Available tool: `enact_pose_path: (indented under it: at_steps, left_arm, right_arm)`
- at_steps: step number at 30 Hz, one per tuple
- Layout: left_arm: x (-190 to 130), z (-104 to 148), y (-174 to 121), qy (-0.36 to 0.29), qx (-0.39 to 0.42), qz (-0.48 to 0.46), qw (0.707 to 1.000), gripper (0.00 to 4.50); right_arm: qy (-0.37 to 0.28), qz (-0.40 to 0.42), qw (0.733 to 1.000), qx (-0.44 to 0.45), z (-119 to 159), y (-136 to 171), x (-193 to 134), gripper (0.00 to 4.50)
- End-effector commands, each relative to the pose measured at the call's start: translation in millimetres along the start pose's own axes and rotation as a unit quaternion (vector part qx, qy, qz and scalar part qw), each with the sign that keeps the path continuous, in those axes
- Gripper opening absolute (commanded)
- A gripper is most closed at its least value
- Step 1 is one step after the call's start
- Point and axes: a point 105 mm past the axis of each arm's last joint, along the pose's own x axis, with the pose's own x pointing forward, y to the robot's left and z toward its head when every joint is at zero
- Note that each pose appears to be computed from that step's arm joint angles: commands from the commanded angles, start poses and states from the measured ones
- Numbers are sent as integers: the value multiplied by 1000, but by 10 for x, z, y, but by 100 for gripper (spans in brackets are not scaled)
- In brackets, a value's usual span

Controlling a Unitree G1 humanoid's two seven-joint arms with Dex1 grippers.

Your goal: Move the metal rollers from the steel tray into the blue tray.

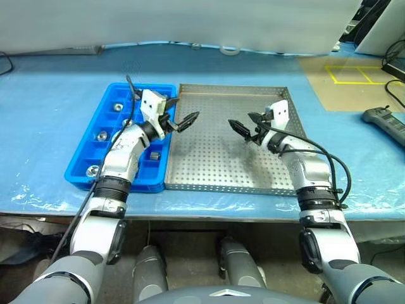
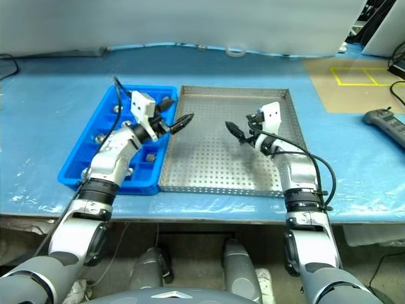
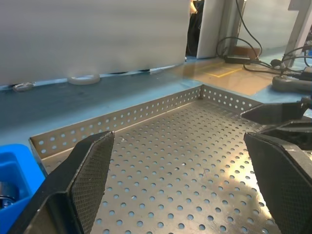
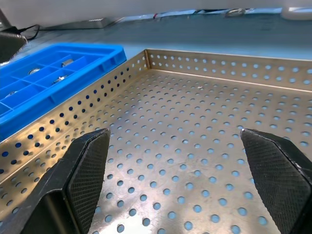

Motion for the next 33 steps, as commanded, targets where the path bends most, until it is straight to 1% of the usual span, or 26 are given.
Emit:
enact_pose_path:
  at_steps: [1,5,8,13,20,25,29,33]
  left_arm:
    - [72,184,53,-24,37,5,999,450]
    - [97,207,76,-27,47,9,998,450]
    - [50,135,46,-15,56,4,998,450]
    - [-5,134,103,-15,53,15,998,450]
    - [17,191,98,-21,63,14,998,450]
    - [1,172,104,-19,61,16,998,450]
    - [36,148,55,-16,63,7,998,450]
    - [66,142,17,-16,60,-1,998,450]
  right_arm:
    - [-16,-2,1000,-25,137,5,5,448]
    - [-9,3,999,-38,119,36,61,448]
    - [4,3,999,-49,31,52,98,448]
    - [3,12,999,-41,-33,157,135,448]
    - [12,6,999,-46,-76,113,128,448]
    - [12,-7,999,-53,-79,68,104,448]
    - [12,-8,999,-46,-88,60,71,448]
    - [1,-14,999,-39,-39,45,48,448]
